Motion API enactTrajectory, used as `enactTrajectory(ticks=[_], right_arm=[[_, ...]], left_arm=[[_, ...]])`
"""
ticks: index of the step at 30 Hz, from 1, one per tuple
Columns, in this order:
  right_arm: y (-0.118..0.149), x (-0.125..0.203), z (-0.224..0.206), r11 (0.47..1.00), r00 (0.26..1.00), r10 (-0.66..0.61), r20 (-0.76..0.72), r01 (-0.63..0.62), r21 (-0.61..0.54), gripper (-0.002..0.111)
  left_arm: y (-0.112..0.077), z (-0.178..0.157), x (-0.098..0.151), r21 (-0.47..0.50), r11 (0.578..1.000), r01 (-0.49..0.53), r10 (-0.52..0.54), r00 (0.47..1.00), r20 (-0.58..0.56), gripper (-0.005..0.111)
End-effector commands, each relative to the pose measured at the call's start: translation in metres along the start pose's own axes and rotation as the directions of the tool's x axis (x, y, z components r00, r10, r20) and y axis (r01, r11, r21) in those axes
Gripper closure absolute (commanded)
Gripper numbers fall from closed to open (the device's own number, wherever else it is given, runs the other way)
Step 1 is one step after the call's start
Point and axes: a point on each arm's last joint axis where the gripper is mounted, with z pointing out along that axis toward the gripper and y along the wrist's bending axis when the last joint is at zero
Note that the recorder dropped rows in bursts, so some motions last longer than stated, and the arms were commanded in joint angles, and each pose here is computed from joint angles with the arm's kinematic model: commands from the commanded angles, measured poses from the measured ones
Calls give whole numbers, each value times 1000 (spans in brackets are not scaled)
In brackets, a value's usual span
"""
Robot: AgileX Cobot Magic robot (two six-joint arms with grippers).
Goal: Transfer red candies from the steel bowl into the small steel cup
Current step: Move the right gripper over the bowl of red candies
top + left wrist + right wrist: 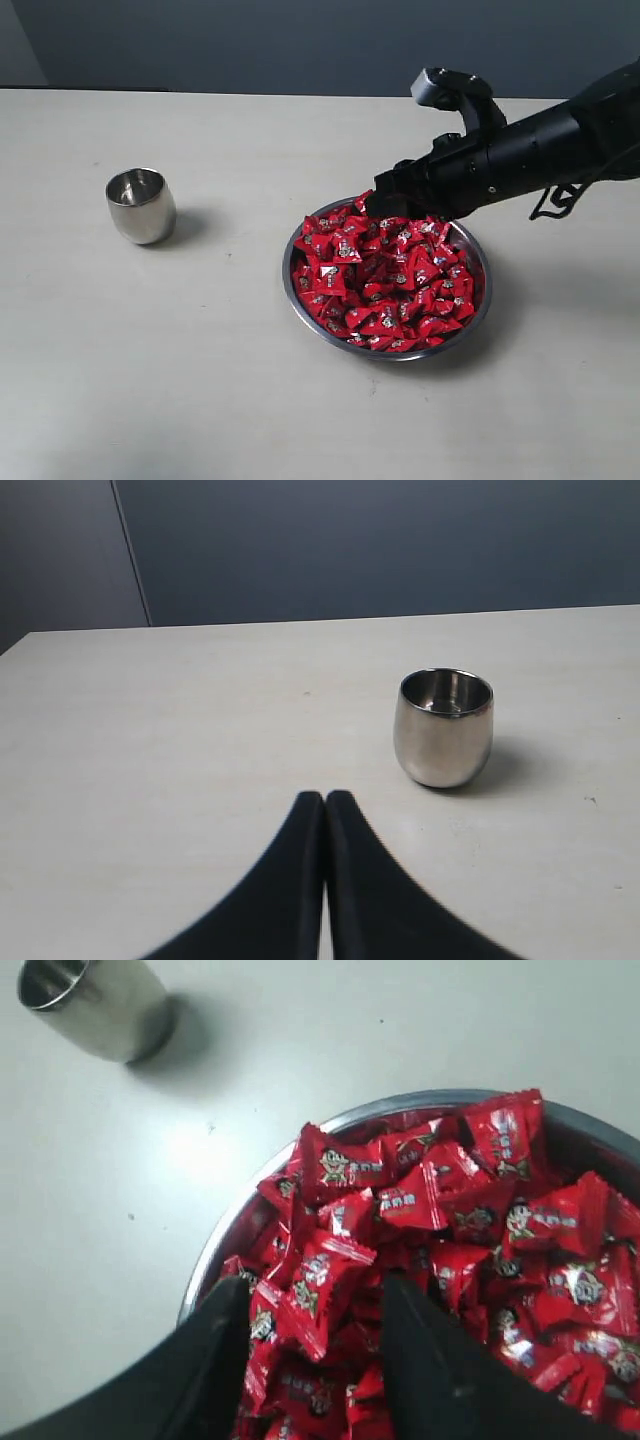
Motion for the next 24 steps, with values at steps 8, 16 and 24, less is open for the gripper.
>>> enactTrajectory(ticks=[8,16,24], right_arm=[[15,-17,37,992,990,-111,-86,116,55,66],[10,-15,44,996,993,-59,-105,65,59,66],[6,-7,56,997,988,-39,-146,49,63,66]], left_arm=[[0,0,1,0,1000,3,-3,1000,0,106],[0,0,1,0,1000,3,-3,1000,0,106],[0,0,1,0,1000,3,-3,1000,0,106]])
